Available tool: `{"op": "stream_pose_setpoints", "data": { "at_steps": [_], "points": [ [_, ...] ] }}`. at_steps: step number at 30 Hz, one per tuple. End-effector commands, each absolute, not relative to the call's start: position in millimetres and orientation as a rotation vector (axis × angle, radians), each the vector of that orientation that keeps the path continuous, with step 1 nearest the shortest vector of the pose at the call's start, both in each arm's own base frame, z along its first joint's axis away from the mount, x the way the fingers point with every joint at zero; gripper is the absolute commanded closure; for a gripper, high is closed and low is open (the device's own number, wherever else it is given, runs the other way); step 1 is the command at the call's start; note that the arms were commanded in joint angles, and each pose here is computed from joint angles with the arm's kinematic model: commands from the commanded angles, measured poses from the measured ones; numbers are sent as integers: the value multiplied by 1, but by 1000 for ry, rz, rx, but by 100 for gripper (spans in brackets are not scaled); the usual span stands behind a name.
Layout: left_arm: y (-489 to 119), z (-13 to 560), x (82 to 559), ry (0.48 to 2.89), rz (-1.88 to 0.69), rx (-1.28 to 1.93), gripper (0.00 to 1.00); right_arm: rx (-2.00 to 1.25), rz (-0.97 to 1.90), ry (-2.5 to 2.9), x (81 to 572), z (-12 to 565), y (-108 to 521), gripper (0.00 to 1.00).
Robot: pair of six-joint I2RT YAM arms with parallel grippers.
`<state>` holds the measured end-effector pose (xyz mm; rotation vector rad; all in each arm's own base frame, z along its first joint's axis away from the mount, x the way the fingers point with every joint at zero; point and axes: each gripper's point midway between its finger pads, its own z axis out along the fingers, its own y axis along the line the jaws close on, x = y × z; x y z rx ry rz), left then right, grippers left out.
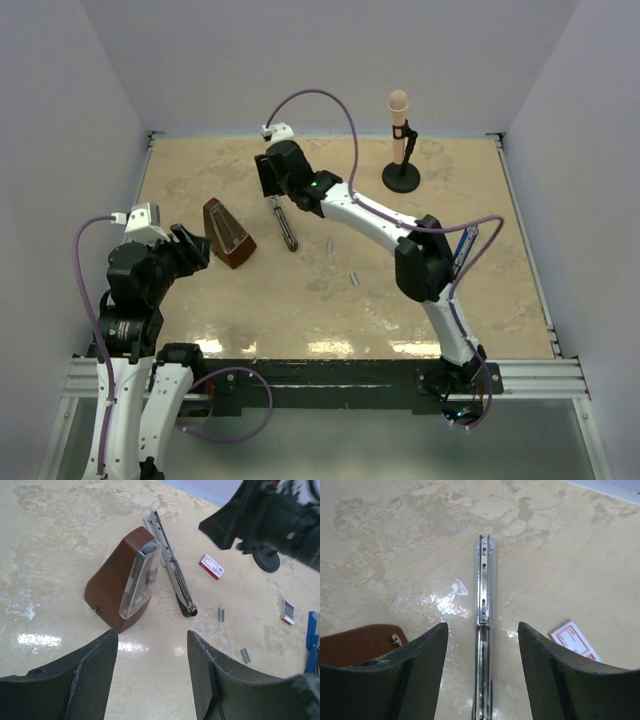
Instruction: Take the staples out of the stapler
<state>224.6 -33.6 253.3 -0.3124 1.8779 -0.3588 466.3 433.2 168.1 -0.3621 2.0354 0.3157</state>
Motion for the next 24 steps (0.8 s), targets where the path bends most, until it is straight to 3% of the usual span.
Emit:
{"op": "stream_pose_setpoints", "data": {
  "at_steps": [1, 7, 11, 19, 21, 24],
  "points": [
    [-54, 257, 225, 1875, -445, -177, 38, -348, 286, 2009, 453, 224, 382, 37],
    [-69, 254, 226, 1877, -520, -82, 39, -189, 237, 2141, 419, 224, 290, 37],
    [-74, 251, 226, 1880, -544, -60, 39, 28, 25, 2214, 401, 200, 205, 35],
    [-71, 249, 226, 1886, -531, -85, 39, 327, -182, 2354, 375, 127, 91, 19],
    [-69, 249, 226, 1888, -519, -99, 38, 354, -191, 2367, 373, 117, 81, 11],
    [-69, 247, 227, 1892, -520, -101, 38, 410, -214, 2369, 377, 105, 60, 8]
  ]
}}
